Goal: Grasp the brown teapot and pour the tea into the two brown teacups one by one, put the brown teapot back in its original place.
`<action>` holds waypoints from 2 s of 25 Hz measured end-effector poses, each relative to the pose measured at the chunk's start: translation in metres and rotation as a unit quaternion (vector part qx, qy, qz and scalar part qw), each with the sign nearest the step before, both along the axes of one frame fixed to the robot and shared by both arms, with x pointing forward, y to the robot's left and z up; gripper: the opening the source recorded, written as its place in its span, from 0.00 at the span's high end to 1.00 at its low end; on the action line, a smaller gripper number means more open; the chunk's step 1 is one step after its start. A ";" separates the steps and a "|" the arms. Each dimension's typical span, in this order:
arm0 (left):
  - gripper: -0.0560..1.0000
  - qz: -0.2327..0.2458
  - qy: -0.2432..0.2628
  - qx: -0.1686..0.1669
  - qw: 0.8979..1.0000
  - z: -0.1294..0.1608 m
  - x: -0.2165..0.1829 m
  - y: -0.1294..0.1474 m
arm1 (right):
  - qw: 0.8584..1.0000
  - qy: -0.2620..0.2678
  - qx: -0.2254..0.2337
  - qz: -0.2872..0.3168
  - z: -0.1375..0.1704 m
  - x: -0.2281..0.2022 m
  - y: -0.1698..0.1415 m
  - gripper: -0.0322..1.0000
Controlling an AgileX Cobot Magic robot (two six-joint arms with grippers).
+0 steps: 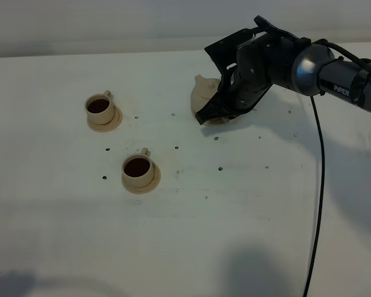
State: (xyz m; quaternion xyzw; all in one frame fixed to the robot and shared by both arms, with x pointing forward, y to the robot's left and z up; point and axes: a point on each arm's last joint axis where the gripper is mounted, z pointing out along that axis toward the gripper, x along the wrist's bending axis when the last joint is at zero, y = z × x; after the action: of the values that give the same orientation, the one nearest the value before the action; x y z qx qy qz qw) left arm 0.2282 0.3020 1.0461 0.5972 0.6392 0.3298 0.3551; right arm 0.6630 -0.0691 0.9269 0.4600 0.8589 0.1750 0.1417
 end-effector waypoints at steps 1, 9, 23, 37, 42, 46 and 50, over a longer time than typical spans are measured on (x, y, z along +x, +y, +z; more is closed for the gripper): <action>0.50 0.000 0.000 0.000 1.000 0.000 0.000 0.000 | 1.000 -0.002 0.002 0.000 0.000 0.000 0.000 0.85; 0.50 0.000 0.000 0.000 1.000 0.000 0.000 0.000 | 1.000 -0.007 0.005 -0.001 0.000 0.001 0.001 0.85; 0.50 0.000 0.000 0.000 1.000 0.000 0.000 0.000 | 1.000 0.012 0.004 -0.028 -0.001 0.003 -0.009 0.67; 0.50 0.000 0.000 0.000 1.000 0.000 0.000 0.000 | 0.988 0.133 -0.062 -0.046 0.084 -0.049 -0.037 0.49; 0.50 0.000 0.000 0.000 1.000 0.000 0.000 0.000 | 0.988 0.145 -0.037 -0.048 0.115 -0.096 -0.057 0.49; 0.50 0.000 0.000 0.000 1.000 0.000 0.000 0.000 | 0.985 0.163 -0.029 -0.049 0.129 -0.156 -0.085 0.49; 0.50 0.000 0.000 0.000 1.000 0.000 0.000 0.000 | 0.986 0.158 -0.016 -0.049 0.134 -0.212 -0.113 0.49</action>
State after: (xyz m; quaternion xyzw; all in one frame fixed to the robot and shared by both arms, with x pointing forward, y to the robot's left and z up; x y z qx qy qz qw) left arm 0.2282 0.3020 1.0461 0.5972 0.6392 0.3298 0.3551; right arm 0.4509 -0.1820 1.0608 0.5213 0.8495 0.0787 0.0198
